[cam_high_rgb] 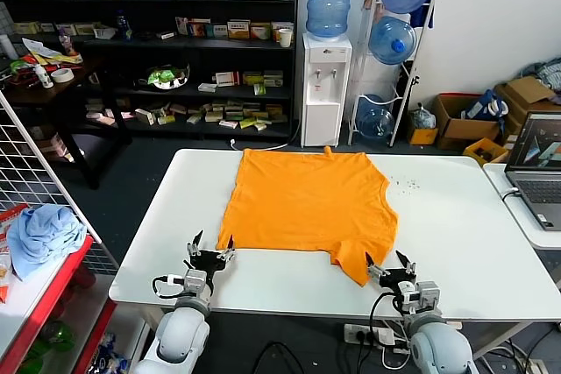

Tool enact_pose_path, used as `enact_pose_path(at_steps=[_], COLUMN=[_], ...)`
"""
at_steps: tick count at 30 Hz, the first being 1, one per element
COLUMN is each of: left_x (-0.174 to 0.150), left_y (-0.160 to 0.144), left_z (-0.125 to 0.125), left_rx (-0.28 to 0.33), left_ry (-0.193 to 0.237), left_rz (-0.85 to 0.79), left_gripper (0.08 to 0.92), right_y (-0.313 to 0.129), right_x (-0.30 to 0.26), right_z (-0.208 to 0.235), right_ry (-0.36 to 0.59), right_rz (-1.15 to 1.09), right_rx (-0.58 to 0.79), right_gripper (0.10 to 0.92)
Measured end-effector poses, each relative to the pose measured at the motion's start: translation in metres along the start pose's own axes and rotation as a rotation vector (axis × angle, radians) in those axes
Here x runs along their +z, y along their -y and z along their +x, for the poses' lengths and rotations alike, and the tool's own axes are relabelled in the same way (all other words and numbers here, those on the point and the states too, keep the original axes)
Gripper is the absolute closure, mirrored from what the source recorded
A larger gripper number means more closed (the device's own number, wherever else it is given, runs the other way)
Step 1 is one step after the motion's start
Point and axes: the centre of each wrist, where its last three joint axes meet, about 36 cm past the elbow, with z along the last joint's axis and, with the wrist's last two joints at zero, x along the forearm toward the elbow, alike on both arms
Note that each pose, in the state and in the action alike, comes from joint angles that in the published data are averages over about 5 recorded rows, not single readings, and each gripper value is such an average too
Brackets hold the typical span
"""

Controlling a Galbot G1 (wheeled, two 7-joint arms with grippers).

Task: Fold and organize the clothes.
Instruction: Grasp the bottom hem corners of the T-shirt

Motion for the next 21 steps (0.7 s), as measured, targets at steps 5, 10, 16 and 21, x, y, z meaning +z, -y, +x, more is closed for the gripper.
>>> enact_pose_path(at_steps=[5, 10, 16, 21], left_x=[0.0022, 0.0049, 0.0072, 0.0088], left_y=[0.0017, 0.0027, 0.0044, 0.0071], left_z=[0.0007, -0.0003, -0.0028, -0.0001], left_rx=[0.006, 0.010, 0.014, 0.020], left_ry=[-0.024, -0.049, -0.081, -0.105], left_rz=[0.005, 0.004, 0.005, 0.011], left_gripper=[0.311, 0.445, 0.617, 0.764], right_y=[-0.0036, -0.0060, -0.0067, -0.0069], right_x=[-0.0008, -0.0015, -0.0019, -0.0017], right_z=[-0.0024, -0.0045, -0.0042, -0.0023], right_ry=[-0.007, -0.012, -0.018, -0.023], right_rz=[-0.003, -0.006, -0.007, -0.006], right_rx=[0.003, 0.007, 0.012, 0.016], right_gripper=[0.221, 0.294, 0.465, 0.612])
